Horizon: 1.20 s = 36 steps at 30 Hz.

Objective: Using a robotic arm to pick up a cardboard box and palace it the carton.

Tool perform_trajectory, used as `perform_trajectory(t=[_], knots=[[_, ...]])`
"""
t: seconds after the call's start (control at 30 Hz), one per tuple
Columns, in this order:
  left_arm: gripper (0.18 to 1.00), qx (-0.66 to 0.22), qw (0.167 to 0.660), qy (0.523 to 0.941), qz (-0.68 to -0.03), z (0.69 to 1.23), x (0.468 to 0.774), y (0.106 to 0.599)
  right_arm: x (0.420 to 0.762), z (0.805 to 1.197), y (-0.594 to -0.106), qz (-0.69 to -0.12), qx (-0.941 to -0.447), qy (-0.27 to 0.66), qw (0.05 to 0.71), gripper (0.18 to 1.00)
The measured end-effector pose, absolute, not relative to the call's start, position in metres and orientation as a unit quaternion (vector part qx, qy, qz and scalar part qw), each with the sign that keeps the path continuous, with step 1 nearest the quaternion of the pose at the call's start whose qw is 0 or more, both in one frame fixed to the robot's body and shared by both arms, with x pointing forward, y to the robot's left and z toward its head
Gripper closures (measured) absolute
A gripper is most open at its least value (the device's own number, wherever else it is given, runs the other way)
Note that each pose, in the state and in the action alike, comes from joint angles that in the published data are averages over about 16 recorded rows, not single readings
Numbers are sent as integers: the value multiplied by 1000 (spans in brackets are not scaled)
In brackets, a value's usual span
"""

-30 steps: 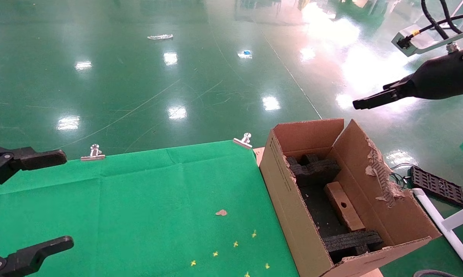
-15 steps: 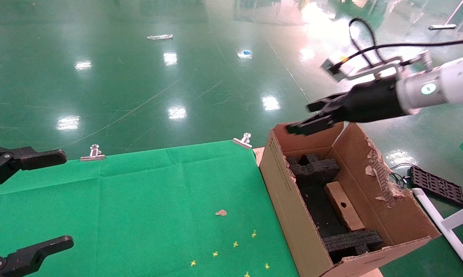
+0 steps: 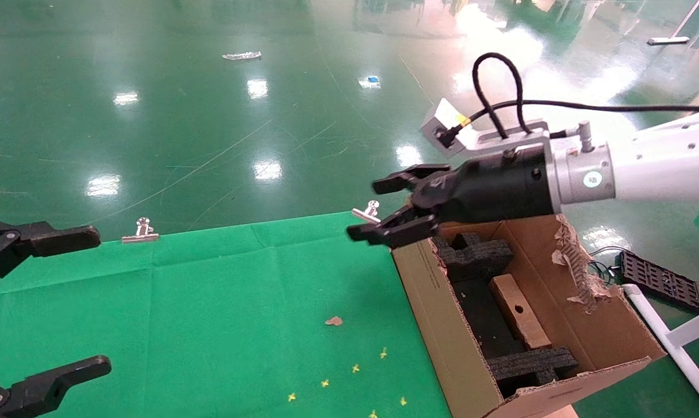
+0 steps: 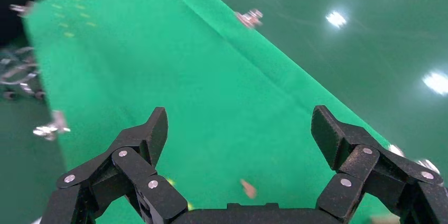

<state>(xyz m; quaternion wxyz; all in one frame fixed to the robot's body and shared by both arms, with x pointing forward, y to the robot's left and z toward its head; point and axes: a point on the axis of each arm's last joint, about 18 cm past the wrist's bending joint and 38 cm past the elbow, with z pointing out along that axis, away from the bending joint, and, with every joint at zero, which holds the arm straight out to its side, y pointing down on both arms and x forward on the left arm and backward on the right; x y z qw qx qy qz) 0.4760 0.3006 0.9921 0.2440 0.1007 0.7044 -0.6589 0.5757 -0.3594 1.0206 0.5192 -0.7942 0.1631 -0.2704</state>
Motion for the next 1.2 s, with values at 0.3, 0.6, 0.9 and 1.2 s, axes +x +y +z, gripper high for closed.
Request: perform_trajectory(t=[0.3, 0.6, 0.9, 1.2], knots=[[184, 101, 244, 704, -659, 992, 476, 301, 552, 1009, -329, -246, -779, 75, 571, 178], [184, 101, 244, 704, -659, 992, 476, 301, 521, 1000, -310, -236, -751, -8, 617, 178], [184, 101, 244, 704, -659, 992, 476, 301, 487, 994, -303, -240, -717, -79, 650, 178], [184, 101, 244, 704, -659, 992, 476, 301, 469, 991, -302, -245, -698, -111, 663, 178]])
